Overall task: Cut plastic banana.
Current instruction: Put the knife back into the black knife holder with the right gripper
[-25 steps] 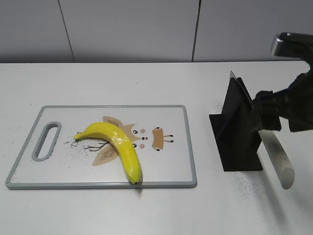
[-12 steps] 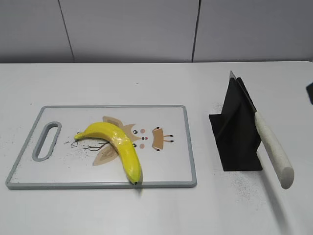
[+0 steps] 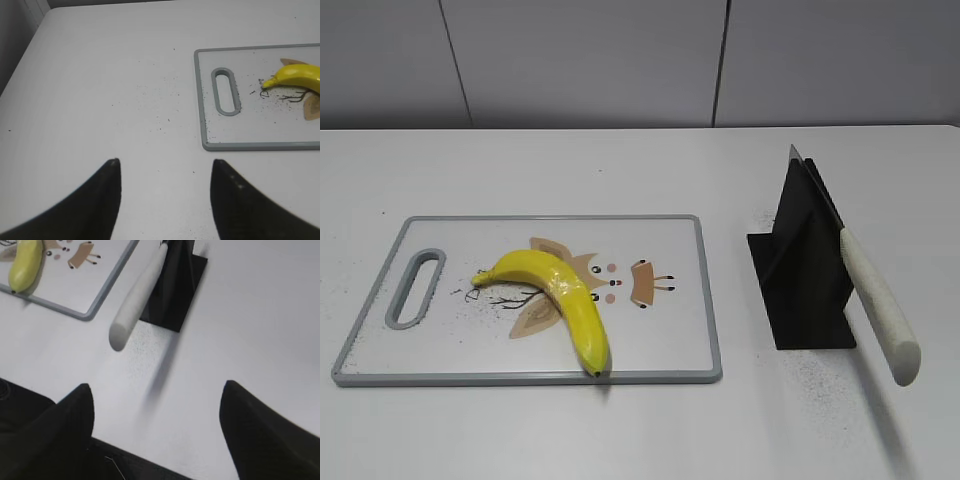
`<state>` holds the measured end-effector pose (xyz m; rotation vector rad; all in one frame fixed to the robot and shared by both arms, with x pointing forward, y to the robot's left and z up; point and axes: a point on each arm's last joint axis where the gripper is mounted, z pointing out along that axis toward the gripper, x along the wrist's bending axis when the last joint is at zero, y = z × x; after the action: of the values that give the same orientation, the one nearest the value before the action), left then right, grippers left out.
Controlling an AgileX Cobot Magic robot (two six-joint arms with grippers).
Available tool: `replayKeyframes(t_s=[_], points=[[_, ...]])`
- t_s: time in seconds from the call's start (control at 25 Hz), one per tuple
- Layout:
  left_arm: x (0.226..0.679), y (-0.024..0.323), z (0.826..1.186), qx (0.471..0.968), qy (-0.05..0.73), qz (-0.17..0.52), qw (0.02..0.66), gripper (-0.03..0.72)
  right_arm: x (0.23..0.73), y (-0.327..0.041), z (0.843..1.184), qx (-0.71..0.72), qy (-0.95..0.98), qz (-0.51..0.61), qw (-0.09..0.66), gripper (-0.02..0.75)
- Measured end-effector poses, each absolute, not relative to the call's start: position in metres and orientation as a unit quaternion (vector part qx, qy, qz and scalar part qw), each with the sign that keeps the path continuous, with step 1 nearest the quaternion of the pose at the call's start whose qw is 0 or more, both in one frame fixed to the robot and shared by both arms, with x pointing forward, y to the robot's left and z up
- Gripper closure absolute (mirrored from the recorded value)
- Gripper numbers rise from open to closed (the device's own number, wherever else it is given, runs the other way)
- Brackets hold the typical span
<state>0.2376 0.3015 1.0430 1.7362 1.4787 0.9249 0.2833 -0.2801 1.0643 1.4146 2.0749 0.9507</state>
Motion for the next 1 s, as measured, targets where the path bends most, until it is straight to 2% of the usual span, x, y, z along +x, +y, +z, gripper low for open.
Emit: replayKeyframes(t_s=[0.12, 0.56, 1.0], points=[[0.238, 0.301, 1.043, 0.665, 0.566, 0.355, 0.334, 0.157, 0.265, -0.287, 1.054, 0.509, 0.746, 0.359, 0.236, 0.152], [0.238, 0.301, 1.043, 0.664, 0.566, 0.355, 0.335, 0.157, 0.235, -0.3, 1.053, 0.481, 0.703, 0.437, 0.288, 0.154], [0.238, 0.301, 1.043, 0.664, 0.566, 0.356, 0.335, 0.158, 0.233, -0.299, 1.053, 0.576, 0.624, 0.394, 0.351, 0.155]])
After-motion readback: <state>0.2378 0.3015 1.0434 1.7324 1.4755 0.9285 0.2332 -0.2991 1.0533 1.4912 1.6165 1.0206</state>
